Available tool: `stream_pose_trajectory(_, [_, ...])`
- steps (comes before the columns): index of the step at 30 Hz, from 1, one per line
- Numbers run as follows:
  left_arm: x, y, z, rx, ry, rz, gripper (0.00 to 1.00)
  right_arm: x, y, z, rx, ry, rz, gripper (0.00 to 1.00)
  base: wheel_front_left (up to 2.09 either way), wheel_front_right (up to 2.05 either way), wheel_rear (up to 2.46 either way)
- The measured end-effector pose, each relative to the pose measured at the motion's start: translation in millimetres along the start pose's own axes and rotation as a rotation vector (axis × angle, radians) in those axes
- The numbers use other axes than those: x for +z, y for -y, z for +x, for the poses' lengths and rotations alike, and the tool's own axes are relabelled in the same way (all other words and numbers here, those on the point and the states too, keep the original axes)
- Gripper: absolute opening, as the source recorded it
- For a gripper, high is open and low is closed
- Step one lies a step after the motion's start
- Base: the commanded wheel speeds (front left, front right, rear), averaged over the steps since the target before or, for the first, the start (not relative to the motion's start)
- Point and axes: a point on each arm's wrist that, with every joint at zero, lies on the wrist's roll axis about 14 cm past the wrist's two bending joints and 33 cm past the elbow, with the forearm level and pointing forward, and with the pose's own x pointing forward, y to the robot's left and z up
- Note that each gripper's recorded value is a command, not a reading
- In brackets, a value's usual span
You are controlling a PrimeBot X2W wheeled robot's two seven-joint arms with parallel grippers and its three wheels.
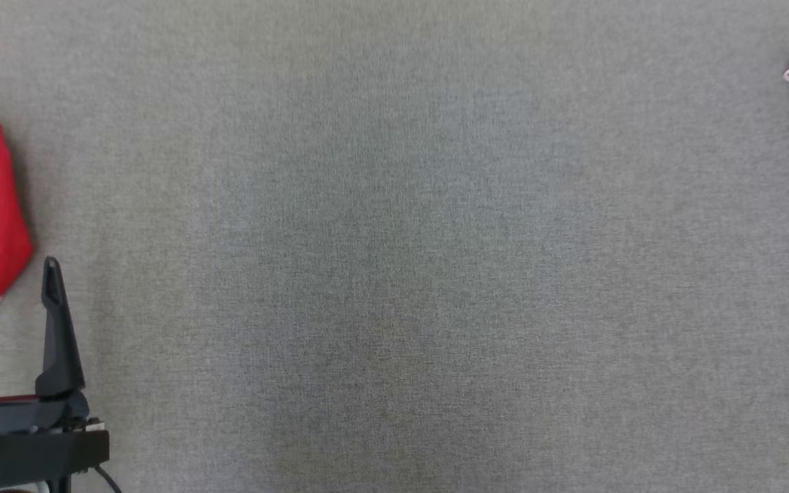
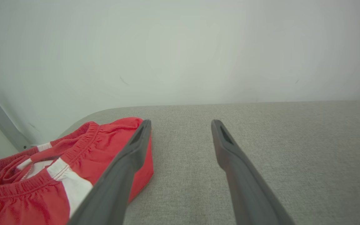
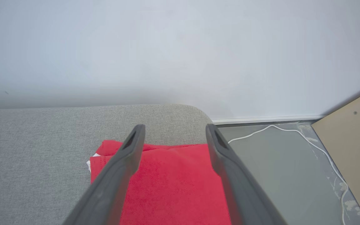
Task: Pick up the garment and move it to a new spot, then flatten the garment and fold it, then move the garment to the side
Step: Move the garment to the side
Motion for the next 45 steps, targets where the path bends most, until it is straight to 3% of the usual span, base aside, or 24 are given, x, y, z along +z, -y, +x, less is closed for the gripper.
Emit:
stream_pose_trajectory(10, [17.6,-3.6,-12.8,0.014,0.040,-0.013,1.00,35.2,-37.5,-30.1,0.116,0.300,0.046,1.00,0.00,0.00,0.00])
stream_pose_trajectory(16, [31.7,-0.6,-20.8,0.005,0.070,-0.026,1.00,43.3,-64.1,-55.6,0.195,0.403,0.065,1.00,0.00,0.00,0.00])
stream_pose_trajectory(21, [44.8,2.8,-29.2,-0.006,0.100,-0.045,1.00,41.0,-87.5,-80.0,0.257,0.444,0.084,1.00,0.00,0.00,0.00])
stream_pose_trajectory(32, [63.0,2.1,-51.9,-0.013,0.134,-0.057,1.00,46.2,-103.5,-119.1,0.287,0.527,0.174,1.00,0.00,0.00,0.00])
stream_pose_trajectory(37, [70.5,-2.1,-67.5,-0.006,0.145,-0.058,1.00,22.1,-118.1,-134.2,0.307,0.518,0.184,1.00,0.00,0.00,0.00])
stream_pose_trajectory(45, [79.8,-10.3,-84.6,0.022,0.165,-0.055,1.00,13.8,-138.3,-156.4,0.339,0.563,0.188,1.00,0.00,0.00,0.00])
